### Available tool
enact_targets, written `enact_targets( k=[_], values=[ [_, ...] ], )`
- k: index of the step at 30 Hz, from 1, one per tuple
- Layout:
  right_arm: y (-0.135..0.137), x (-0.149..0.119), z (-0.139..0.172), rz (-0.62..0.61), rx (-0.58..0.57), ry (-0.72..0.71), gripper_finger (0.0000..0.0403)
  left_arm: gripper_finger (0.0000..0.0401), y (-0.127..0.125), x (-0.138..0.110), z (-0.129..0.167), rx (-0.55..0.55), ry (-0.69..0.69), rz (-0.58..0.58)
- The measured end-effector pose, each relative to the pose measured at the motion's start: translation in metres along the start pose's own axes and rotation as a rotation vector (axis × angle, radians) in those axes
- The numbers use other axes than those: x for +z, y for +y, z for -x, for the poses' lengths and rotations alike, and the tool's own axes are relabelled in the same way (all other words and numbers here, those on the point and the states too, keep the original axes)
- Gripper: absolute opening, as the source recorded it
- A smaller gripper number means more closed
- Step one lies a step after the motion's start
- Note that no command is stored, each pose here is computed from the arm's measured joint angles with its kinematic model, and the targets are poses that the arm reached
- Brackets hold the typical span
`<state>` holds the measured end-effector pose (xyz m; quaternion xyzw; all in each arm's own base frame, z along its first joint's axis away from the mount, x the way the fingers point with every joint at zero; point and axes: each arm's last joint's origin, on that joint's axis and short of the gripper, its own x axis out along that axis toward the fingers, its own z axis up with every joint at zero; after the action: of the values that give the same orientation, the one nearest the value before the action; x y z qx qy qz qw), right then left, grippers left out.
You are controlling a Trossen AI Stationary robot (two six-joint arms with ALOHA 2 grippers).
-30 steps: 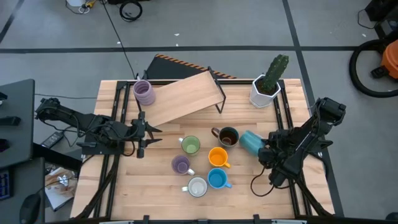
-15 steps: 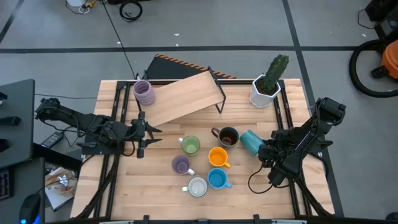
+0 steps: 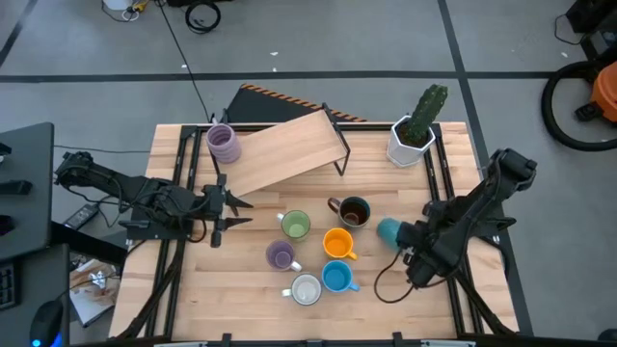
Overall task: Place coffee mugs
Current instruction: Adjust the blue-green mug on the table
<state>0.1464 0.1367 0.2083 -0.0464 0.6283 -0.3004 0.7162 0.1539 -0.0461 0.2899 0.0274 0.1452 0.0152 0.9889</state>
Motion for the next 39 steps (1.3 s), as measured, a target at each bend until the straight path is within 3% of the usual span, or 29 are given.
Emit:
enact_targets(
  k=[9,17,39],
  values=[
    [-0.02,0.037,0.03,0.0,0.27,0.188,0.0035,0.016,0.0,0.0,0.0,-0.018,0.006,-0.004],
    [-0.029,0.061,0.023,0.011,0.507,0.348,0.0035,0.016,0.0,-0.002,0.0,-0.016,0.023,-0.005],
    [-0.048,0.082,-0.006,-0.13,0.633,0.526,0.0035,0.016,0.0,-0.005,0.0,-0.015,0.046,0.008]
  ],
)
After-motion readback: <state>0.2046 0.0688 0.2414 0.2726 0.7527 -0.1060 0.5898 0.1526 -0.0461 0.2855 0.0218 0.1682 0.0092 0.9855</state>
